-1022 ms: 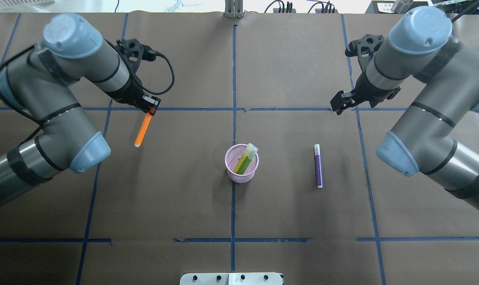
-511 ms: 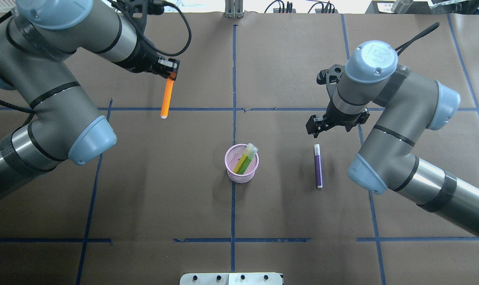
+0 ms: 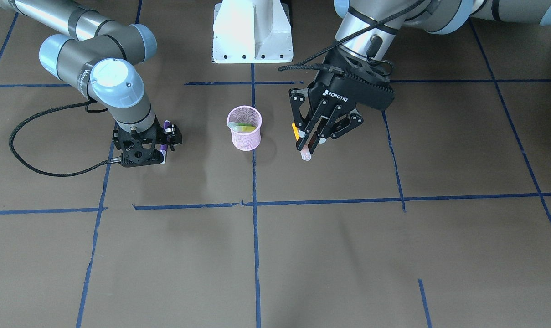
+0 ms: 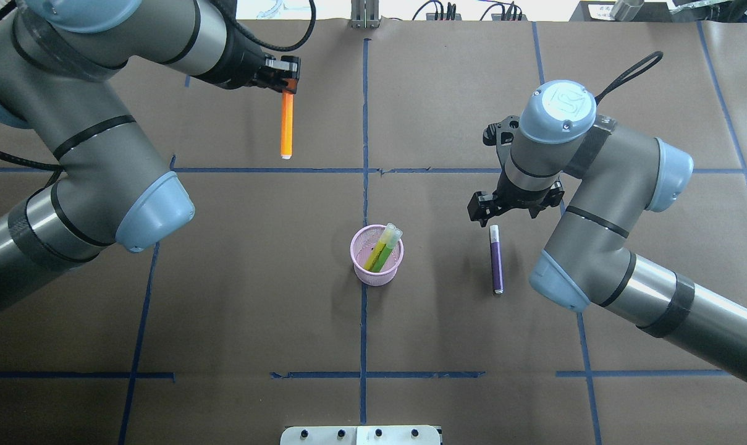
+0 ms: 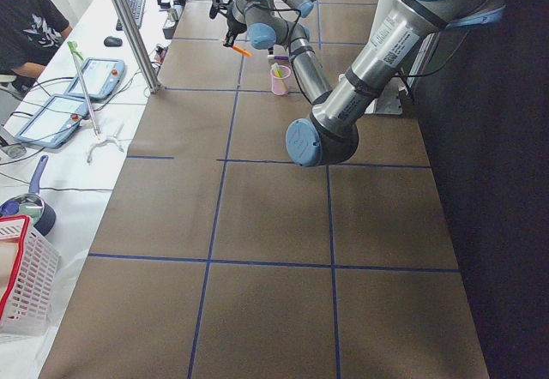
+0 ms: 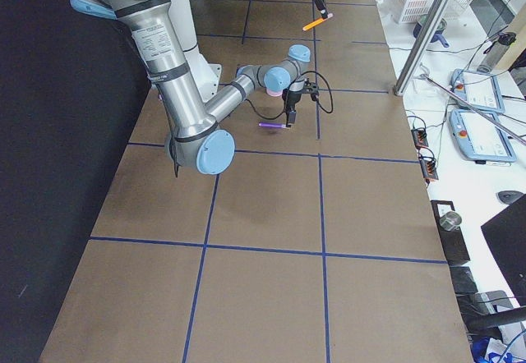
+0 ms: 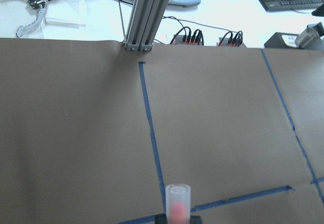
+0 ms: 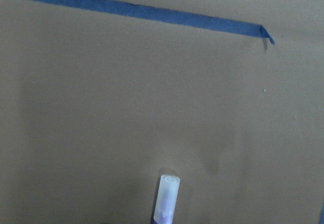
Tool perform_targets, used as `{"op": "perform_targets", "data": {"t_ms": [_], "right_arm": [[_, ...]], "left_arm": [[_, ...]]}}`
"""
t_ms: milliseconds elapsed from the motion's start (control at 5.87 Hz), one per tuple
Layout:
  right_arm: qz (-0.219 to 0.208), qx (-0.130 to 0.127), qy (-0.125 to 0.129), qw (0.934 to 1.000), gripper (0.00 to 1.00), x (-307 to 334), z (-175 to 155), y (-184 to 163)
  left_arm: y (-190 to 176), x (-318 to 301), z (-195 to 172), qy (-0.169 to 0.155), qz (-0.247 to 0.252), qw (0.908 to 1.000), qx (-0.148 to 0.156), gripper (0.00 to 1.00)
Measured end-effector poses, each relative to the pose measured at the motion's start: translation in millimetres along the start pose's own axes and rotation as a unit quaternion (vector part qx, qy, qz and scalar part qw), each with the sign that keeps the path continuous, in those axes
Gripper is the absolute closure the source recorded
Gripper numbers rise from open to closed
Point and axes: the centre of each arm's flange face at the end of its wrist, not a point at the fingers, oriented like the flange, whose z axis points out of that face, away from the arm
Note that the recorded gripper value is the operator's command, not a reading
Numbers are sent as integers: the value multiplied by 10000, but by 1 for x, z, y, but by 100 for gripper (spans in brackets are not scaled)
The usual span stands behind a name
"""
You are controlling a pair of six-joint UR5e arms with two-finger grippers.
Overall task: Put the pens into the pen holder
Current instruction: 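Lift the orange highlighter with the left gripper while the right lowers over the purple marker, then carry the orange highlighter over the cup while the right gripper grasps the purple marker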
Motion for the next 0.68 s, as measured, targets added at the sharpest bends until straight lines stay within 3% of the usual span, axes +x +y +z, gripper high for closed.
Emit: {"op": "perform_targets", "data": {"t_ms": [341, 681], "right_arm": [[95, -29, -152, 9998, 0, 0, 11, -2], [198, 18, -342, 9992, 0, 2, 29, -6]], "left_arm": [[19, 19, 7, 211, -192, 9985, 473, 100], [37, 30, 10, 380, -240, 9967, 681, 100]]}}
